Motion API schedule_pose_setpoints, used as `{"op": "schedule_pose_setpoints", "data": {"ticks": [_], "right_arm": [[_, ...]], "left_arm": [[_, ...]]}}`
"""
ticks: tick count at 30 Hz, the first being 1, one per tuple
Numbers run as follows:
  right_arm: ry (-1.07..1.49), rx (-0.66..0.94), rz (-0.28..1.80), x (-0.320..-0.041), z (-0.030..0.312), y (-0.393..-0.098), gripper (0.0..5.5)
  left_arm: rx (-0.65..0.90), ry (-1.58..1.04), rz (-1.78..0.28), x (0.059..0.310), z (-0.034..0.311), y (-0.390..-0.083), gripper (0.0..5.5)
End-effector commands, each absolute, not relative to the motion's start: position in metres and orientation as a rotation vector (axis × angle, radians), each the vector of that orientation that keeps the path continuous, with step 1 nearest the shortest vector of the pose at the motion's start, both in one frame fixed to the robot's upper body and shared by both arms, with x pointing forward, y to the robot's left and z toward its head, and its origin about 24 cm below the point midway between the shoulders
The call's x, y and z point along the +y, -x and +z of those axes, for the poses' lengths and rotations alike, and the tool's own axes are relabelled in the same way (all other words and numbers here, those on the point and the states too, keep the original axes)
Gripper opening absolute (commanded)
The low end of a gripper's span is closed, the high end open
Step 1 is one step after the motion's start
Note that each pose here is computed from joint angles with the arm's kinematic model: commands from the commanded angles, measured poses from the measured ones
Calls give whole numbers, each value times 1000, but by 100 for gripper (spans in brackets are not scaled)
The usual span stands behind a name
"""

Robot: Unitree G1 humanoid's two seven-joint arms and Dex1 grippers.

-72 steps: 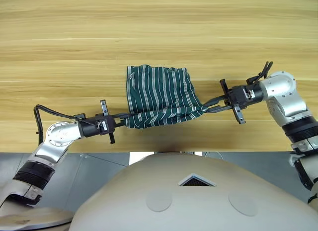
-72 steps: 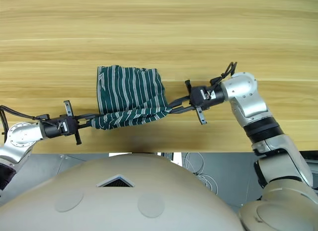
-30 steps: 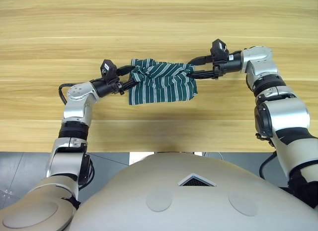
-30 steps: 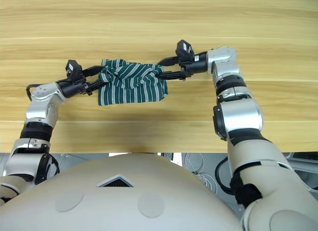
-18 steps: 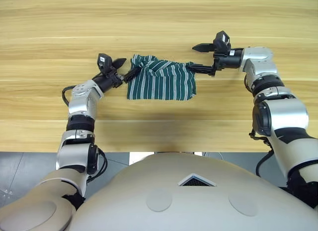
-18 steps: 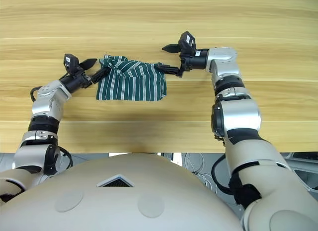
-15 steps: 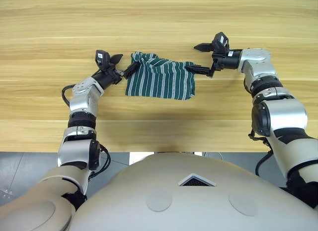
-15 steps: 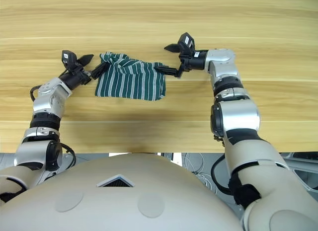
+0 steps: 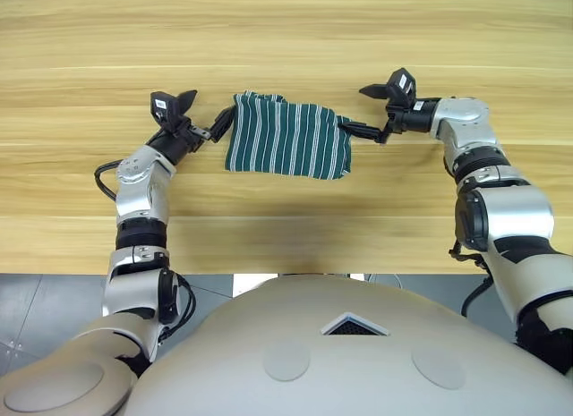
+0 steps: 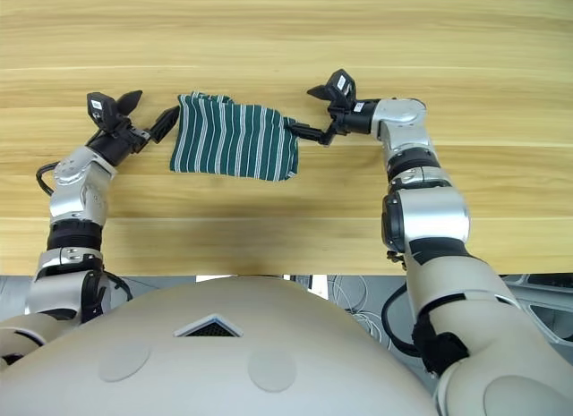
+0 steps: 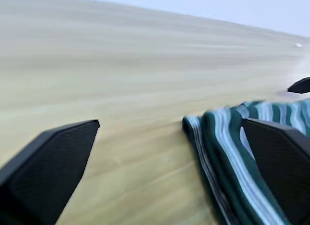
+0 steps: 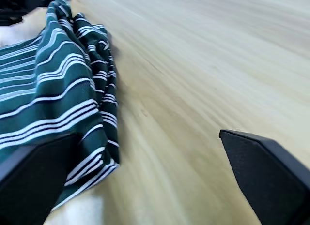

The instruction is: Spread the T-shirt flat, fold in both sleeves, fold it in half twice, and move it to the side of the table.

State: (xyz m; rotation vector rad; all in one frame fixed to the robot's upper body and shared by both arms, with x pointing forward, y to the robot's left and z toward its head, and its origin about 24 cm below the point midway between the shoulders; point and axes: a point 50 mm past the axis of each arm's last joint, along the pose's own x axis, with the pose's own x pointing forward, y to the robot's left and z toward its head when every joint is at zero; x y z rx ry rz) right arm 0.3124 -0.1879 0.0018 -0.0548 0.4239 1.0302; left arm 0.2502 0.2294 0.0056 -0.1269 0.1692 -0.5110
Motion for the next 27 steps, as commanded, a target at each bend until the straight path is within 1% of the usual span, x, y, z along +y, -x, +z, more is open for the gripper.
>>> {"op": "schedule_pose_setpoints", "data": {"ticks": [1, 4, 8, 10, 11, 13, 15, 21, 24, 27], "right_arm": [[-82, 147, 1069, -188, 41, -329, 540], [-97, 5, 1190, -169, 52, -327, 540], [-27, -89, 1344, -130, 54, -318, 540], [5, -79, 1448, -106, 48, -308, 540], [15, -71, 1483, -99, 46, -304, 540], [32, -11, 1572, -81, 36, -296, 540], [37, 53, 1616, -68, 27, -291, 540], [64, 193, 1606, -52, 9, -288, 540], [92, 244, 1538, -52, 3, -292, 540], [135, 304, 1465, -59, -2, -296, 540]], "left_arm": [[-46, 110, -543, 225, 39, -247, 538], [-208, 132, -512, 223, 64, -241, 538], [-310, 130, -466, 224, 83, -233, 538], [-347, 133, -437, 226, 89, -229, 538], [-357, 137, -427, 228, 91, -228, 538], [-372, 155, -401, 230, 93, -226, 538], [-376, 168, -386, 231, 93, -224, 538], [-365, 186, -381, 228, 87, -220, 538], [-362, 195, -383, 227, 86, -220, 538], [-357, 200, -388, 226, 85, -220, 538]]}}
